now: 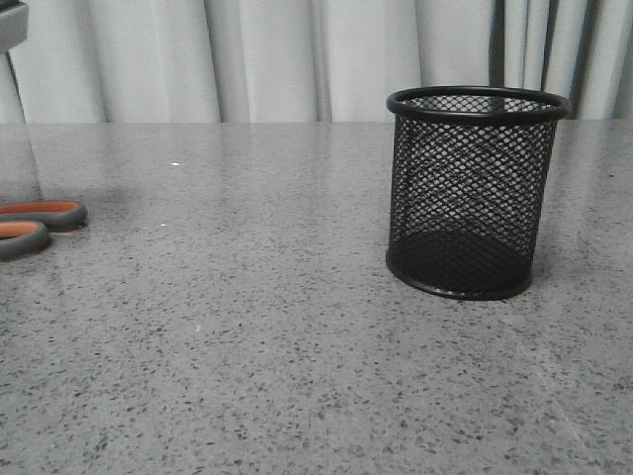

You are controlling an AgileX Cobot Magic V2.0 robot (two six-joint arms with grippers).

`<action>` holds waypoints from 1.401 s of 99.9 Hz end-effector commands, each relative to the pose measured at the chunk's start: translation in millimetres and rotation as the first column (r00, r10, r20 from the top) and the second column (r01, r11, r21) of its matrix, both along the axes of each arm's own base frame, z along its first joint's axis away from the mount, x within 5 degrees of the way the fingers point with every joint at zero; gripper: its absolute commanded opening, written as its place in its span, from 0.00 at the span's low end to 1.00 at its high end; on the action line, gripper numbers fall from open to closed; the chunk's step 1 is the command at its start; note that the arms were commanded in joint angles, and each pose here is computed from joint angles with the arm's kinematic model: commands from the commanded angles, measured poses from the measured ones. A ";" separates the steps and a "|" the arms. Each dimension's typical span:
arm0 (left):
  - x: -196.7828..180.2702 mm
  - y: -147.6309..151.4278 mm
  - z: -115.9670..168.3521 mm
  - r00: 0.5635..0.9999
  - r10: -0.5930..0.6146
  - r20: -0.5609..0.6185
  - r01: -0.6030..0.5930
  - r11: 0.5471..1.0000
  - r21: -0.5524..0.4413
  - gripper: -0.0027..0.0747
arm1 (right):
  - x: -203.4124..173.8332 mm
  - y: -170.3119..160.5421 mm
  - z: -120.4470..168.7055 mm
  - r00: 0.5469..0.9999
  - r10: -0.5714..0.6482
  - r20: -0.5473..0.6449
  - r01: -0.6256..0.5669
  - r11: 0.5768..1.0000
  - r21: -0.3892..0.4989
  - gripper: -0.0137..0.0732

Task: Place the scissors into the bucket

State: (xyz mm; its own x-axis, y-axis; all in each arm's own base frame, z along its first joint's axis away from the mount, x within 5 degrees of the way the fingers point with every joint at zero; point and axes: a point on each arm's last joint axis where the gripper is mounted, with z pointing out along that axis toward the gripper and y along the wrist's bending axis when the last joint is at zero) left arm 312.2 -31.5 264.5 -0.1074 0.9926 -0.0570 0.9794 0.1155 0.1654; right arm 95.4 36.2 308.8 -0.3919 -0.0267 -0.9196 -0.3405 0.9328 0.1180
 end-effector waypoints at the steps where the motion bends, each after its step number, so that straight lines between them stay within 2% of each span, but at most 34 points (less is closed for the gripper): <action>1: 3.3 -2.2 11.4 0.999 0.009 0.045 -0.007 0.999 -0.033 0.57 | 4.5 -1.4 17.8 0.994 -0.027 0.106 0.025 1.000 0.018 0.64; 26: 9.9 -3.6 -4.2 1.000 0.011 -0.008 -0.012 0.999 -0.037 0.57 | 4.8 -2.1 18.2 0.993 -0.030 0.115 0.029 1.000 0.006 0.64; 48: 9.6 -12.5 -16.1 0.994 0.027 -0.105 -0.039 0.993 -0.116 0.56 | 5.8 -2.9 20.7 0.989 -0.042 0.143 0.040 0.999 0.013 0.64; 57: 8.0 -14.4 -16.9 0.991 0.024 -0.129 -0.041 0.991 -0.126 0.49 | 5.9 -2.9 20.8 0.989 -0.042 0.145 0.041 0.999 0.014 0.64; 74: 5.5 -17.4 -16.7 0.988 0.020 -0.155 -0.043 0.989 -0.143 0.27 | 6.0 -3.0 21.1 0.988 -0.043 0.147 0.041 0.999 0.014 0.64; 91: 3.0 -21.7 -13.1 0.989 0.016 -0.150 -0.039 0.988 -0.147 0.18 | 6.0 -3.0 21.1 0.988 -0.043 0.147 0.041 0.999 0.014 0.64; 105: -1.8 -26.8 3.1 0.998 0.005 -0.070 -0.016 0.987 -0.162 0.16 | 5.9 -2.9 21.1 0.988 -0.043 0.146 0.041 0.999 0.018 0.64; 121: -12.9 -37.4 38.0 0.994 0.015 0.104 0.012 0.969 -0.245 0.16 | 4.2 2.3 24.1 0.993 -0.029 0.118 0.012 0.990 0.139 0.64; 131: -26.2 -47.8 64.5 0.972 -0.003 0.237 0.069 0.960 -0.273 0.16 | -0.2 10.1 31.4 0.991 0.046 0.124 -0.068 0.981 0.183 0.64; 140: -41.3 -62.3 85.5 0.938 -0.042 0.344 0.147 0.947 -0.285 0.16 | -5.5 17.8 41.9 0.983 0.116 0.144 -0.150 0.956 0.252 0.64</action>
